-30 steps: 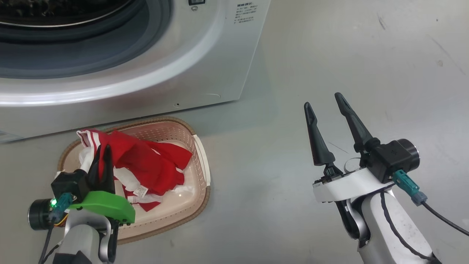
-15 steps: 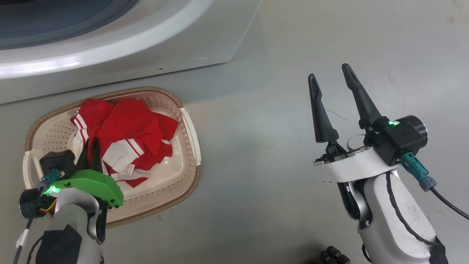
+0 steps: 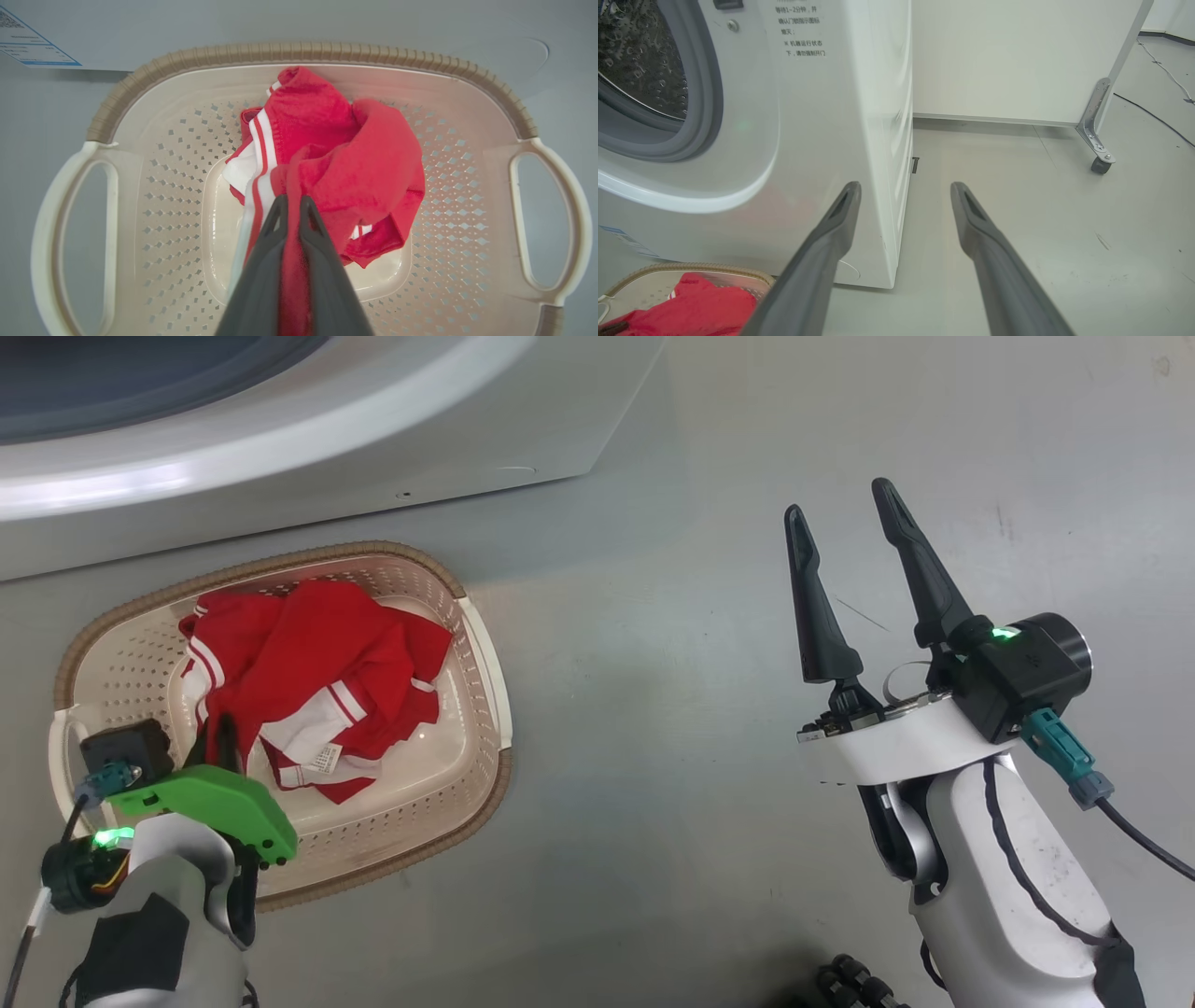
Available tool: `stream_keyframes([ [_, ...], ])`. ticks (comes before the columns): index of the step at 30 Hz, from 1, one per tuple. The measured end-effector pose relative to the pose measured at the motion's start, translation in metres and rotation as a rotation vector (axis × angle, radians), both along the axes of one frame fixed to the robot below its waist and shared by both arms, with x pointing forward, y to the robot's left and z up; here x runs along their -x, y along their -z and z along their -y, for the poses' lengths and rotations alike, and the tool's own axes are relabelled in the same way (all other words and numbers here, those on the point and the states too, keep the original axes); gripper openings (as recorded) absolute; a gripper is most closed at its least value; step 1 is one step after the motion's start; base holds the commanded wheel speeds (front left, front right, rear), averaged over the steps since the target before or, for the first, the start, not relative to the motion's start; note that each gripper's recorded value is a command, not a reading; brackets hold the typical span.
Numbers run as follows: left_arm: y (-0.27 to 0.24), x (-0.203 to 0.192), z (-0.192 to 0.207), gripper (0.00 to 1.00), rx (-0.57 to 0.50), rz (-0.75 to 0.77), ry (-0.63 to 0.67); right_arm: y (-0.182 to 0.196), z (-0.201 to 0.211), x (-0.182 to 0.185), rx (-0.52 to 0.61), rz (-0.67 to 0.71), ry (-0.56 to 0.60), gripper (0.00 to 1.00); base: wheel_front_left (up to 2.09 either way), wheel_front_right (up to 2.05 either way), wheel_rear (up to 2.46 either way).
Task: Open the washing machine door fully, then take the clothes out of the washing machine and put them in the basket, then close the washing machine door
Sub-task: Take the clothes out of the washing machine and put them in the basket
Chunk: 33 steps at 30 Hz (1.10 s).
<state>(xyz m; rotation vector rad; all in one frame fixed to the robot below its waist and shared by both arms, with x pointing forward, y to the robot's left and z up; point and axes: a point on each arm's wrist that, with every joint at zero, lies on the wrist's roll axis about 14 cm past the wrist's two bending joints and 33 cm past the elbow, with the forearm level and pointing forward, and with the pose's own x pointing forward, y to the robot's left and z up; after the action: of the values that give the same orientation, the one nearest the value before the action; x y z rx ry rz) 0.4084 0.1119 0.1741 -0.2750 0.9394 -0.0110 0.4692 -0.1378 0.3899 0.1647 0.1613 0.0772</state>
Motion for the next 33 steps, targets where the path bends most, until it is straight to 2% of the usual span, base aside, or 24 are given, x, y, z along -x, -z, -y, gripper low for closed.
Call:
stream_keyframes([
  [1,-0.001,-0.003,0.001,0.24,0.004,0.006,-0.002,-0.001,0.0,-0.001,0.0,0.003,-0.001,1.0,0.0,0.0,0.0],
  [3,-0.004,-0.009,0.002,0.6,0.012,0.027,-0.004,-0.002,-0.001,-0.002,0.0,0.005,-0.002,1.0,0.0,0.0,0.0],
  [4,-0.006,-0.011,0.002,0.89,0.013,0.032,-0.004,-0.002,-0.001,-0.001,0.001,0.005,-0.003,1.0,0.0,0.0,0.0],
  [5,-0.008,-0.013,0.0,1.0,0.01,0.045,-0.012,-0.002,-0.001,-0.001,0.001,0.005,-0.004,1.0,0.0,0.0,0.0],
  [12,-0.029,-0.026,-0.006,1.0,-0.009,0.145,-0.016,-0.015,-0.003,0.0,-0.001,0.029,-0.008,1.0,0.0,0.0,0.0],
  [24,-0.088,-0.045,-0.007,1.0,0.017,0.308,-0.03,-0.042,0.002,0.009,0.005,0.077,0.009,1.0,0.0,0.0,0.0],
  [33,-0.183,-0.072,-0.015,1.0,0.018,0.597,-0.035,-0.058,-0.001,0.03,-0.006,0.092,0.003,1.0,0.0,0.0,0.0],
])
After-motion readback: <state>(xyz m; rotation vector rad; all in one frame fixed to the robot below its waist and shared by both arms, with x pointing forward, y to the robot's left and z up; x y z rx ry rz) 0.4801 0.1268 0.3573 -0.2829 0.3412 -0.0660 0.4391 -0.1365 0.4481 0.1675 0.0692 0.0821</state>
